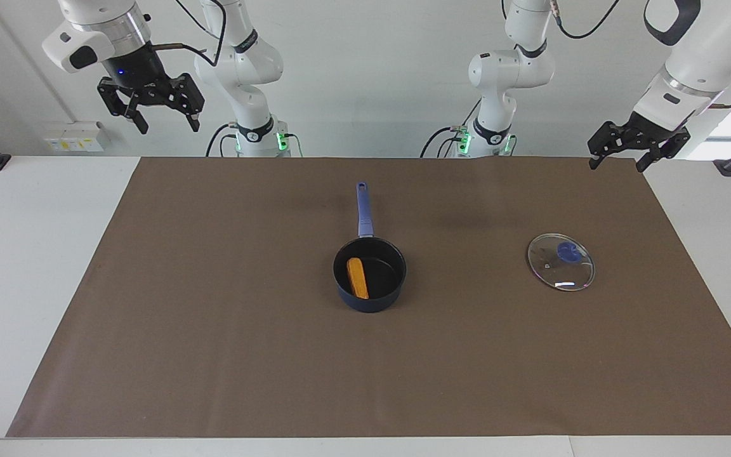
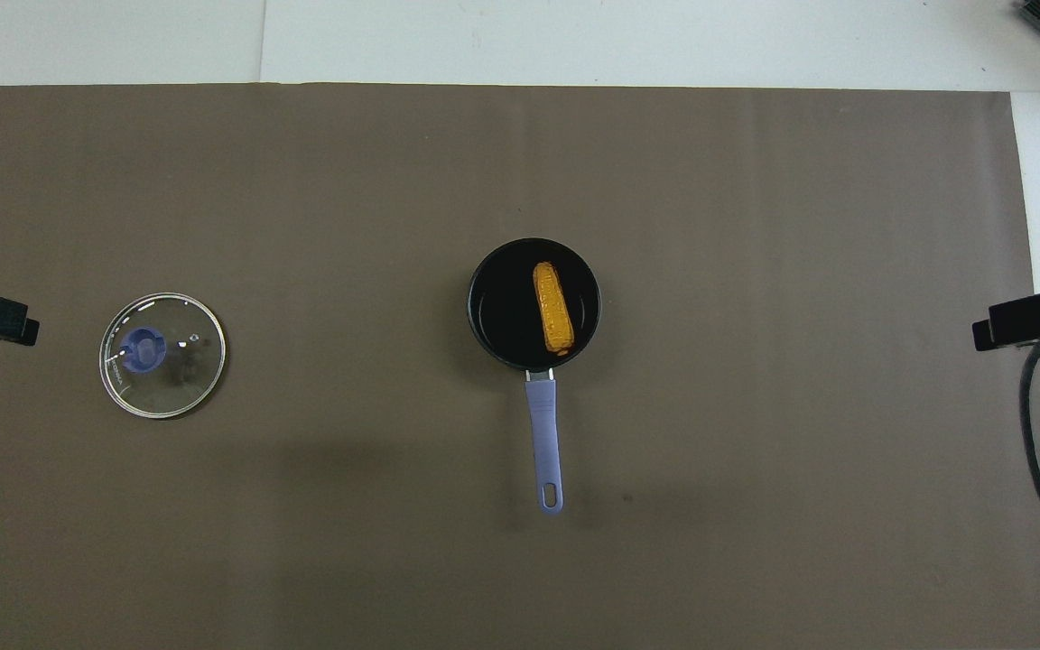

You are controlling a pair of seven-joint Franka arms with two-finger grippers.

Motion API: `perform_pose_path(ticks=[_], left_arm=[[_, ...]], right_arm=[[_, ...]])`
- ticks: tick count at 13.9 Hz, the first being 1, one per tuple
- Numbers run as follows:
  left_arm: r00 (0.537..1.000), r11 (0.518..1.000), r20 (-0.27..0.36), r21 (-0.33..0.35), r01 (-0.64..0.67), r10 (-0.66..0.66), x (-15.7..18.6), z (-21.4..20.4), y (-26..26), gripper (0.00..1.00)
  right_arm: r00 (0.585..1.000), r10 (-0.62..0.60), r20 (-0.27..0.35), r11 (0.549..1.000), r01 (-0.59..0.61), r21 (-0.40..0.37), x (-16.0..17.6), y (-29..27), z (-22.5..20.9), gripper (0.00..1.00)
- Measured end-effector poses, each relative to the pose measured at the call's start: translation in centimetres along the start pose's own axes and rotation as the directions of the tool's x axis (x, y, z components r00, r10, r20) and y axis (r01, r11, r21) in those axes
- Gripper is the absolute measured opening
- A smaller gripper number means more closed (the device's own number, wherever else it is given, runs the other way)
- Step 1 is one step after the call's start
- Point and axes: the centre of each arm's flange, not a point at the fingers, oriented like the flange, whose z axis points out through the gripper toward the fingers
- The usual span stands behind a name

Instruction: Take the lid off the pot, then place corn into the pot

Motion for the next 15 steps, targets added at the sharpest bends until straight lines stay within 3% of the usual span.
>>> perform_pose_path(ticks=[5,15], left_arm=[[1.000,1.000,0.018,-0.003,0.002,-0.002,-0.5,-0.8,-0.1,1.00],[1.000,1.000,-0.026,0.004,-0.005,0.005,-0.9,-3.5,0.4,1.00]], right_arm=[[1.000,-0.002,-0.002,1.000,0.002,-0.007,0.0,0.0,0.1,1.00],[1.000,-0.007,-0.011,0.999,0.007,-0.032,-0.3,0.4,0.5,1.00]])
